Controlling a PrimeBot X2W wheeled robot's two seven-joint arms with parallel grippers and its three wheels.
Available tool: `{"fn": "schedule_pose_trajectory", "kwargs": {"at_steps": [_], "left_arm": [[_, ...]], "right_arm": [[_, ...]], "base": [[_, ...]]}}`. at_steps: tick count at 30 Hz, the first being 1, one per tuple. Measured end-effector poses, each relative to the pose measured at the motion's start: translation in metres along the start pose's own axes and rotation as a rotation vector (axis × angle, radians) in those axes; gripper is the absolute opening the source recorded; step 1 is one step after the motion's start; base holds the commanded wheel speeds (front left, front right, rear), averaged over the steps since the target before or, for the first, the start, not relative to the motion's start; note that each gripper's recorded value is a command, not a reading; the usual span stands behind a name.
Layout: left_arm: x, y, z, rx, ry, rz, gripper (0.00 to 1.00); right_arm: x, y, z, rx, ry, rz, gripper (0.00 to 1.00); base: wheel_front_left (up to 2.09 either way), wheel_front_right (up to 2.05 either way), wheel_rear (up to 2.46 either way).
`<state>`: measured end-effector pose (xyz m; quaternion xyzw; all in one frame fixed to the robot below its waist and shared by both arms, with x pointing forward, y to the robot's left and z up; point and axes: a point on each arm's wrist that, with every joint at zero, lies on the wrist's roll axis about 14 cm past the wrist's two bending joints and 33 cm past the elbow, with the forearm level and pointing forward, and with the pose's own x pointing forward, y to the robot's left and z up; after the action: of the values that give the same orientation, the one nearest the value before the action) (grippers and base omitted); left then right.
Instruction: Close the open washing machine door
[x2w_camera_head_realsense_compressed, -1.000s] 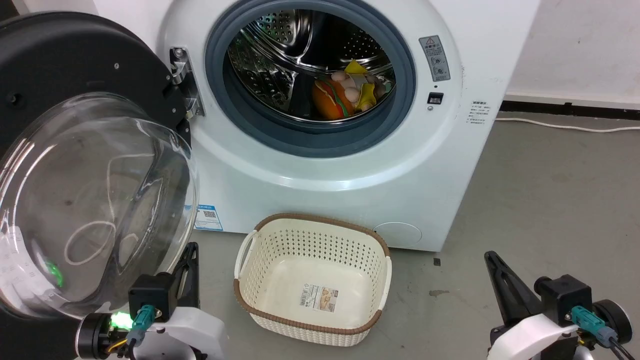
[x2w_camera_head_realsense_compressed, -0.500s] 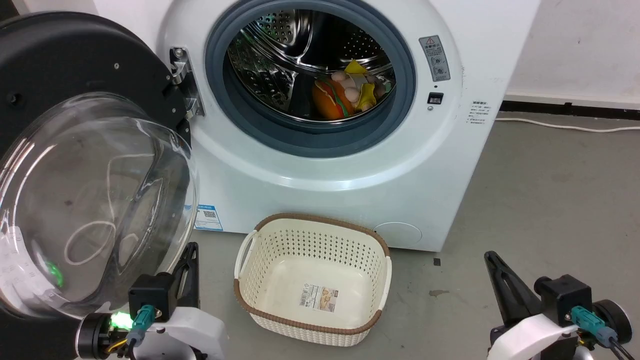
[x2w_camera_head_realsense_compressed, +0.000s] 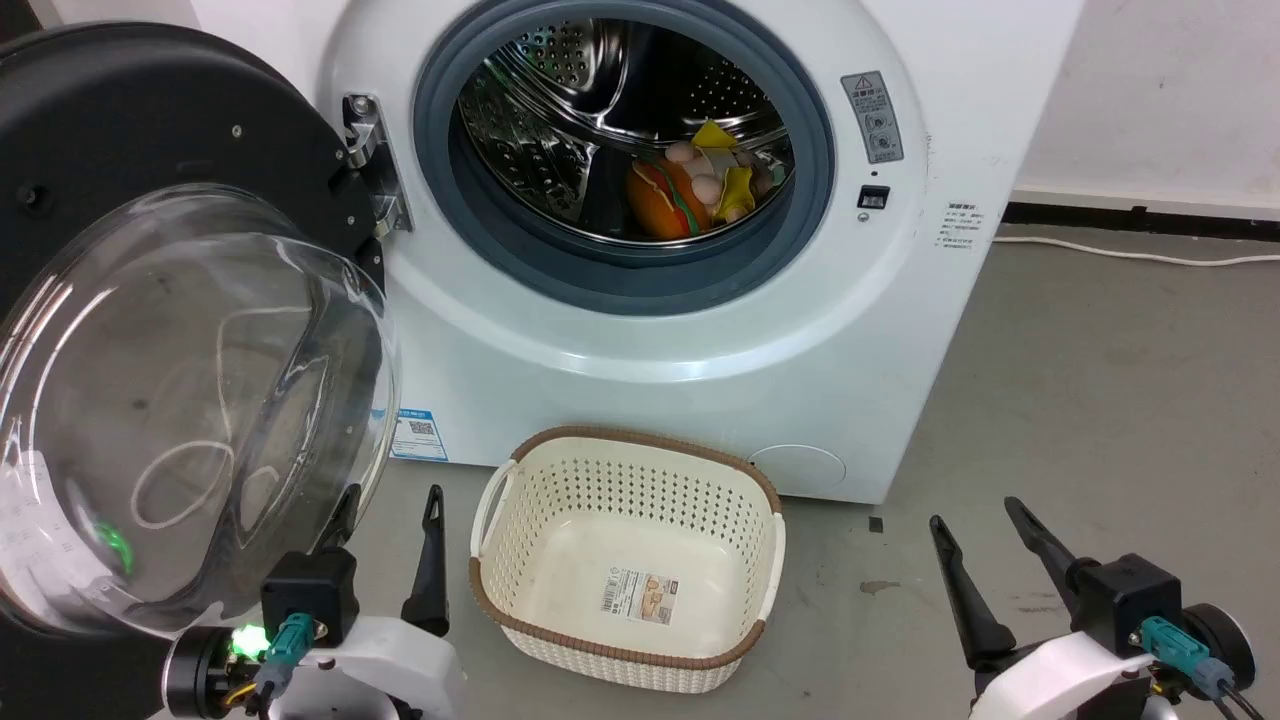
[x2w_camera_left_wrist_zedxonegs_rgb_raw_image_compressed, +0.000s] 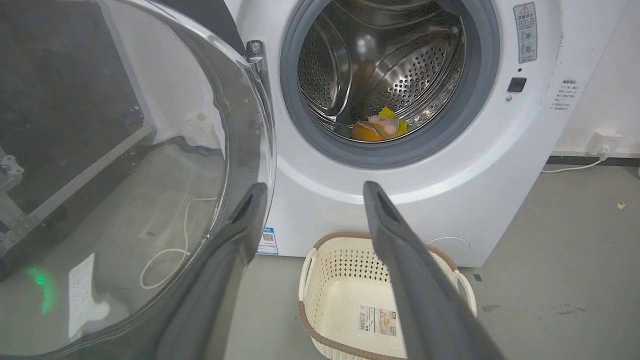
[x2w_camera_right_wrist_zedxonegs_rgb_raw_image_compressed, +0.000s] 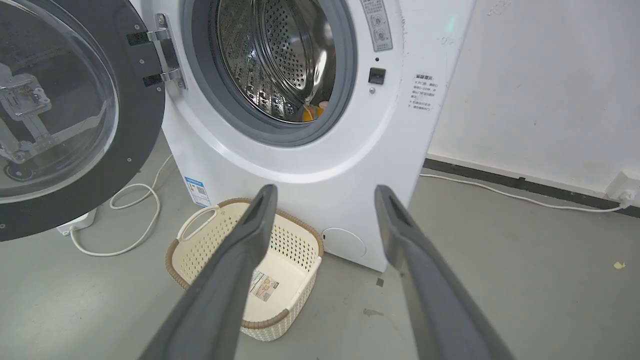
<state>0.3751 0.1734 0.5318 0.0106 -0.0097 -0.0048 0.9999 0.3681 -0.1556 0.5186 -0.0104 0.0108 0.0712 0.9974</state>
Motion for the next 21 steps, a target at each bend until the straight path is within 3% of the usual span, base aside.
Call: {"fn": "schedule_pose_trajectory", "kwargs": {"at_steps": [3,4,5,21], "left_arm": [[0.0,-0.001,0.0,-0.007,-0.003,-0.002,1.0],[0.0,-0.001,0.0,-0.011,-0.005,-0.003,0.46],[0.0,-0.001,0.001,-0.013,-0.008,-0.003,0.0],[-0.002,-0.001,0.011,-0.061,-0.057,-0.002,0.0]], "right_arm": [[0.0,0.001,0.0,0.011,-0.006,0.003,1.0],[0.0,0.001,0.0,0.012,-0.005,0.004,1.0],[0.0,0.002,0.0,0.015,-0.007,0.004,1.0],[0.001,0.006,-0.001,0.06,-0.026,0.018,1.0]], "base": [[0.0,0.0,0.0],[0.0,0.0,0.0],[0.0,0.0,0.0],[0.0,0.0,0.0]]}}
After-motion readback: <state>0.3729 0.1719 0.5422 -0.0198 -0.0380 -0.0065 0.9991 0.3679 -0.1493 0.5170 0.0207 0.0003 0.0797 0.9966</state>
